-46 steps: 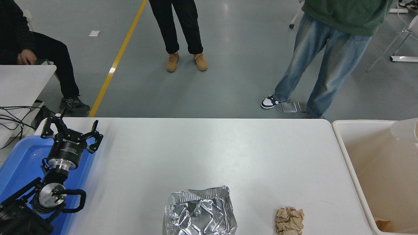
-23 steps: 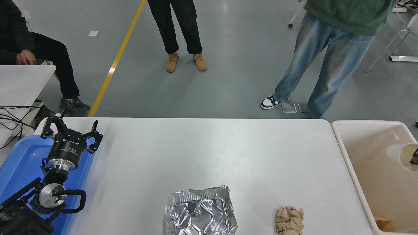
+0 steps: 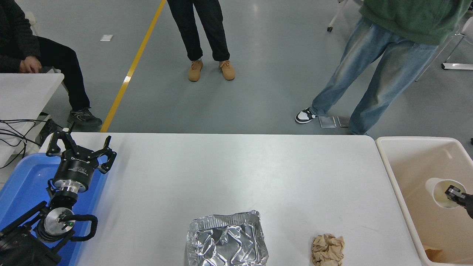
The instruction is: Clean the table surface
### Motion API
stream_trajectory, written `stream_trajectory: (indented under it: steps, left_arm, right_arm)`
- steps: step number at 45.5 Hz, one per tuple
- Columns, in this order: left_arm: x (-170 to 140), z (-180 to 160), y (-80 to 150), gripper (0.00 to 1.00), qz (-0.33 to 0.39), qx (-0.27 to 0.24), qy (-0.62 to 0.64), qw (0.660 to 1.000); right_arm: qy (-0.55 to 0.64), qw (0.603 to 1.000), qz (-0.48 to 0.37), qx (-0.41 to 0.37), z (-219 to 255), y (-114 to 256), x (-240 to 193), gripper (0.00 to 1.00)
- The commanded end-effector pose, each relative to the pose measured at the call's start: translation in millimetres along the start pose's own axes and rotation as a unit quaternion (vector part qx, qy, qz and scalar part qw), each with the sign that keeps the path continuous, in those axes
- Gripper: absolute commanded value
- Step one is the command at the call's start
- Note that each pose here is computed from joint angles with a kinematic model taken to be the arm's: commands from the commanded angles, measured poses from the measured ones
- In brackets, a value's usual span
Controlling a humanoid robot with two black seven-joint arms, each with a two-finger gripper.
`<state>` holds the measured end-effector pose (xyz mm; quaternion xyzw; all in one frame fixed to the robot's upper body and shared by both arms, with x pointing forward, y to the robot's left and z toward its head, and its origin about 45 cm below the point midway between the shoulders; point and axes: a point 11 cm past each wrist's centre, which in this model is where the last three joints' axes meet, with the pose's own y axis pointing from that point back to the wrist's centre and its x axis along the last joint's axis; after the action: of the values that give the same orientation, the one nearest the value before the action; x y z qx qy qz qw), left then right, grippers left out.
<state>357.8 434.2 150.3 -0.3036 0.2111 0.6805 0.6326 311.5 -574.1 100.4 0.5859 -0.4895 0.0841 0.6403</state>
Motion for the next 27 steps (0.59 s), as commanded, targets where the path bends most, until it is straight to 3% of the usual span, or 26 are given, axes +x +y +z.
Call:
stream_trajectory:
  steps: [1, 27]
  left_arm:
    - [0.0, 0.0, 0.0, 0.99, 0.0, 0.0, 0.0, 1.0]
    - [0.0, 0.0, 0.0, 0.99, 0.0, 0.0, 0.0, 1.0]
  right_arm:
    - [-0.006, 0.999, 0.027, -0.028, 3.9, -4.6, -25.6, 0.0]
    - [-0.058, 0.992, 0.093, -0.063, 0.3, -7.4, -28.2, 0.0]
